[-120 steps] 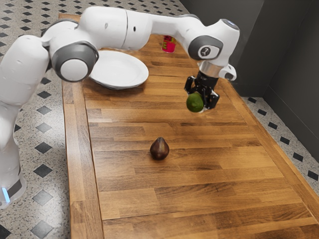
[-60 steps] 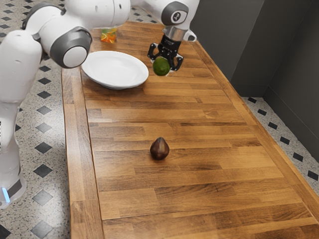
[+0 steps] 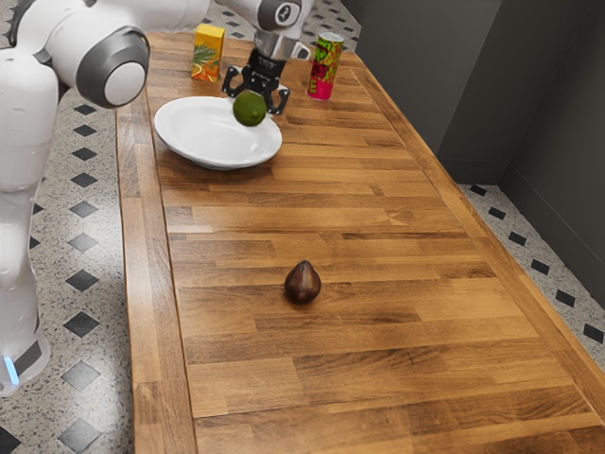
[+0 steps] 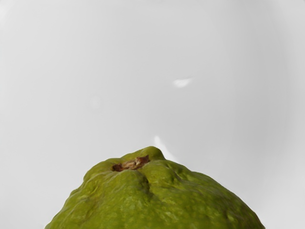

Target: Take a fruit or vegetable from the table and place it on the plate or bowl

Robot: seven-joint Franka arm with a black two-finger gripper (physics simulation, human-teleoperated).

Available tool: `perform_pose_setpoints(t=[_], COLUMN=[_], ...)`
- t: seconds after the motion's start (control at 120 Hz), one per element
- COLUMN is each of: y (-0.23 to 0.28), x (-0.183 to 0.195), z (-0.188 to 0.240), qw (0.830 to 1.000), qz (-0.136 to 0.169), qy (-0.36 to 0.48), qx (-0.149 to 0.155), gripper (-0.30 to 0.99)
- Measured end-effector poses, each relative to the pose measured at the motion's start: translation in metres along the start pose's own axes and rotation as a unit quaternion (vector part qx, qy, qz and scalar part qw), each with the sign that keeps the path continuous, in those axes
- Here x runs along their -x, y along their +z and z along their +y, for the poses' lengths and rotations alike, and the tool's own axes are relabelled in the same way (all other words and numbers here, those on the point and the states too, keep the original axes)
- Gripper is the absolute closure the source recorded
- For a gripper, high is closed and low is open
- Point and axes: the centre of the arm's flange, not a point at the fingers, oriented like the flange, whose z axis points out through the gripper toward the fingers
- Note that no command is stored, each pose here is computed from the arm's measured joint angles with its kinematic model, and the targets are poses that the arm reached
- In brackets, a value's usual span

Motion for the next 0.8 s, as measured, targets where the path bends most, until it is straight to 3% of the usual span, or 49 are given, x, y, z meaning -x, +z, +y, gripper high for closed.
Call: perform_pose_setpoints(t=[0.2,0.608,0.8], y=[0.031,0.045,0.047], x=[-0.030,-0.055,-0.050], z=[0.004,0.006,0.013], qw=[0.999,0.997,0.998], qz=[0.011,0.026,0.019], qy=[-0.033,-0.065,-0.062], qx=[-0.012,0.018,0.023], gripper=[0.31,0.32,0.09])
